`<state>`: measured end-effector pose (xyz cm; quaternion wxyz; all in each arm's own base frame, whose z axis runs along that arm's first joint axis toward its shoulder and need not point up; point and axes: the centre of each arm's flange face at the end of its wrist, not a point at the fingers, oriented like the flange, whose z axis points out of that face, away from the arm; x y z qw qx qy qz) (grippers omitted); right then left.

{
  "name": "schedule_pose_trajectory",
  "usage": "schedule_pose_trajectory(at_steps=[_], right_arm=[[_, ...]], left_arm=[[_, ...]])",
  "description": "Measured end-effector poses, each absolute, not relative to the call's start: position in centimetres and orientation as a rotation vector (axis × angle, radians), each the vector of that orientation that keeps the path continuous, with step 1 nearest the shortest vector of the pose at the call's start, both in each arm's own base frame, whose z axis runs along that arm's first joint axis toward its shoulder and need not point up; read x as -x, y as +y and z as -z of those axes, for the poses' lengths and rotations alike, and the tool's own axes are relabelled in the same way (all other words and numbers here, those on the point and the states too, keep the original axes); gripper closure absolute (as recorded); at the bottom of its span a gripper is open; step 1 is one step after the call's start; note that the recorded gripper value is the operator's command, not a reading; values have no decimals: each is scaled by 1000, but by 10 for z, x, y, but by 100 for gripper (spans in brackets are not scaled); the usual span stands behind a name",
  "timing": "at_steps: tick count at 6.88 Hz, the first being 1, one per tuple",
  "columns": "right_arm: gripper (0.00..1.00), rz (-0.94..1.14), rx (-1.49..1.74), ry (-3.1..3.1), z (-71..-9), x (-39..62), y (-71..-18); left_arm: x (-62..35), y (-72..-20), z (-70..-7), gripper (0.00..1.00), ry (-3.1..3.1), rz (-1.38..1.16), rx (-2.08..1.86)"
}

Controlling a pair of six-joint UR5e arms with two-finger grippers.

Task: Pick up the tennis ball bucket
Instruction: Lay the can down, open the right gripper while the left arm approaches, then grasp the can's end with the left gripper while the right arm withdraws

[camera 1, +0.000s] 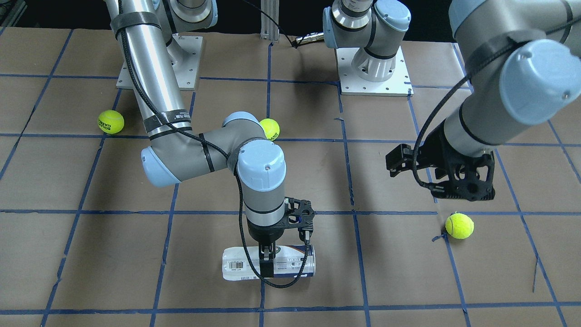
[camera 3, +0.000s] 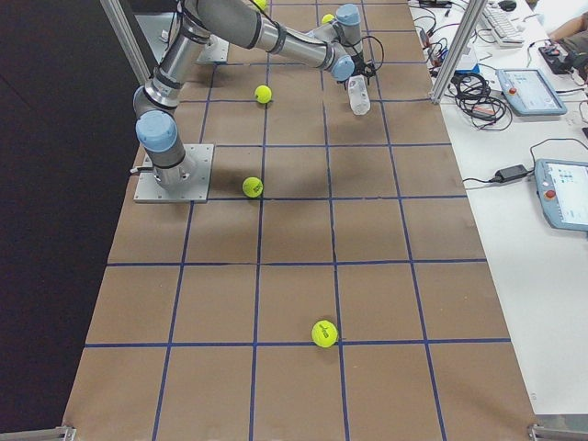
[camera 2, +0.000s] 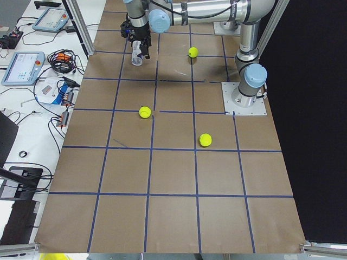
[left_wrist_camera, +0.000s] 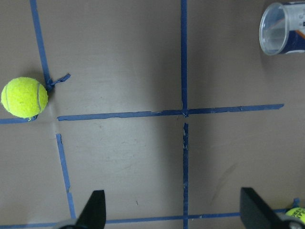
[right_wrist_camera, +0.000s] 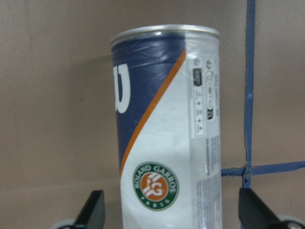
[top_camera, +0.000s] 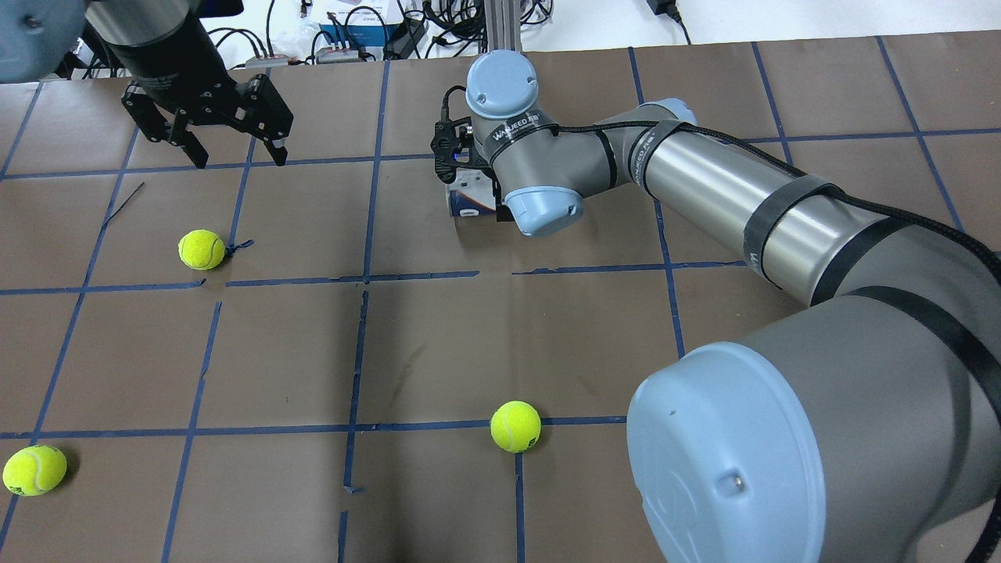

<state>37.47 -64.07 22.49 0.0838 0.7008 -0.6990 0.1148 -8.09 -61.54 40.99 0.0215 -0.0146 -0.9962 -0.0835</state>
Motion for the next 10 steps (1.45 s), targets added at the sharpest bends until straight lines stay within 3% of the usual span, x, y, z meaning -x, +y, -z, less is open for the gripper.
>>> schedule_pose_trajectory(at_steps=[4, 7, 8, 10], right_arm=[[0, -473, -1847, -2252, -319, -283, -678], [0, -419, -1550, -2550, -381, -198, -671], [0, -388, -1418, -2699, -403, -162, -662], [0, -278, -1068, -2957, -450, -122, -625]], left_arm=[[123, -685, -289, 0, -2815, 222, -58], [167, -699, -229, 0, -2628, 238, -74], [177, -701, -217, 5, -2604, 223, -62], [191, -705, -210, 39, -2548, 196, -55]])
